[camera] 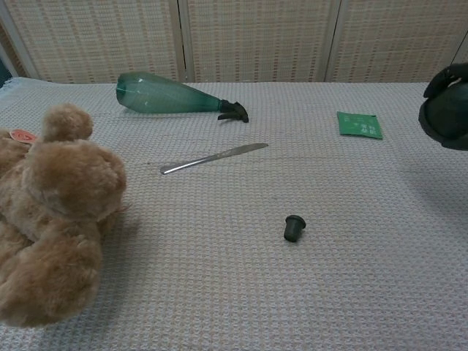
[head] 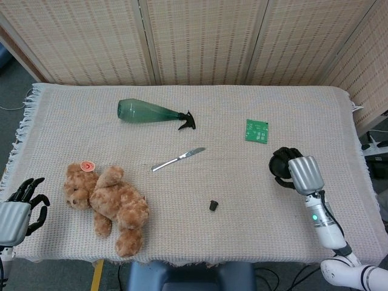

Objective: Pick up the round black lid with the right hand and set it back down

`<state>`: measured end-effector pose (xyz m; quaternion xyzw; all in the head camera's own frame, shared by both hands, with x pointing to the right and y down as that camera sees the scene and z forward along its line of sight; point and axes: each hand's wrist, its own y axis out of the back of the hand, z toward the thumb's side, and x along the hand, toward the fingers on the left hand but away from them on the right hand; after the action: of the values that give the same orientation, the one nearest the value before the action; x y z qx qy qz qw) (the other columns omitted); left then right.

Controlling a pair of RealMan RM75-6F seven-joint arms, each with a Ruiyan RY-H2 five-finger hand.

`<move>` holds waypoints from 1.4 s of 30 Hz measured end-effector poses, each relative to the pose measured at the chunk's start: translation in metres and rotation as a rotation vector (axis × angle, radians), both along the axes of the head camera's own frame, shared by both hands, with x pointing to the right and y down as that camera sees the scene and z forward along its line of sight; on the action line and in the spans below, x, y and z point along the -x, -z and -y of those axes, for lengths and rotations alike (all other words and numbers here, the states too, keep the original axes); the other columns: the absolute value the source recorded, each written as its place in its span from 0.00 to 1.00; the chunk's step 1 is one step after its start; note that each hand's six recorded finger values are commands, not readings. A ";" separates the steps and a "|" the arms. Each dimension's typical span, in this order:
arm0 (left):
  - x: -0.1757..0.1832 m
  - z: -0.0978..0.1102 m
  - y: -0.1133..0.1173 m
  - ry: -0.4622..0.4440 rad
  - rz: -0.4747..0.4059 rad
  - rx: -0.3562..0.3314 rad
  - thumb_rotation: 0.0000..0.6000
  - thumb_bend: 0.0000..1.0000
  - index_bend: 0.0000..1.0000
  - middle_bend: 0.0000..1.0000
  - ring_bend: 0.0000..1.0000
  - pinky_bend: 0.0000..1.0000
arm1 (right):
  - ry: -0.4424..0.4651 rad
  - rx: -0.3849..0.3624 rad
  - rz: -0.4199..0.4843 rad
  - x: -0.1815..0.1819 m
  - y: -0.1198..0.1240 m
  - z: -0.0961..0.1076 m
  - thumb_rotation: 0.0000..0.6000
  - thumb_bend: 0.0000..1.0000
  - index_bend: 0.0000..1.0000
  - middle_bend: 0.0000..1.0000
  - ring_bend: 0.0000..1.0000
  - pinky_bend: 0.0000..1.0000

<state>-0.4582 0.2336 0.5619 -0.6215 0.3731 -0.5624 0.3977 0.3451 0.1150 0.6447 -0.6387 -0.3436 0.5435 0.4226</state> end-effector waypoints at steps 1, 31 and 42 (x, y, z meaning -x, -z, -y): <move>0.000 0.000 0.000 0.000 0.000 0.000 1.00 0.53 0.53 0.12 0.10 0.39 | -0.024 0.034 -0.070 -0.006 -0.004 -0.001 1.00 0.14 0.54 0.48 0.62 0.82; 0.000 0.000 -0.001 0.000 0.005 0.008 1.00 0.53 0.53 0.12 0.10 0.39 | 0.100 0.003 0.323 0.032 0.006 -0.021 1.00 0.14 0.55 0.48 0.63 0.81; 0.000 0.000 -0.003 0.003 0.011 0.023 1.00 0.53 0.53 0.12 0.10 0.39 | -0.121 0.293 -0.039 0.000 -0.039 -0.013 1.00 0.14 0.55 0.48 0.62 0.81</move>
<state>-0.4586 0.2332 0.5651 -0.6223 0.3653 -0.5710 0.3915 0.3453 0.1285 0.6841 -0.6610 -0.2902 0.6246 0.2978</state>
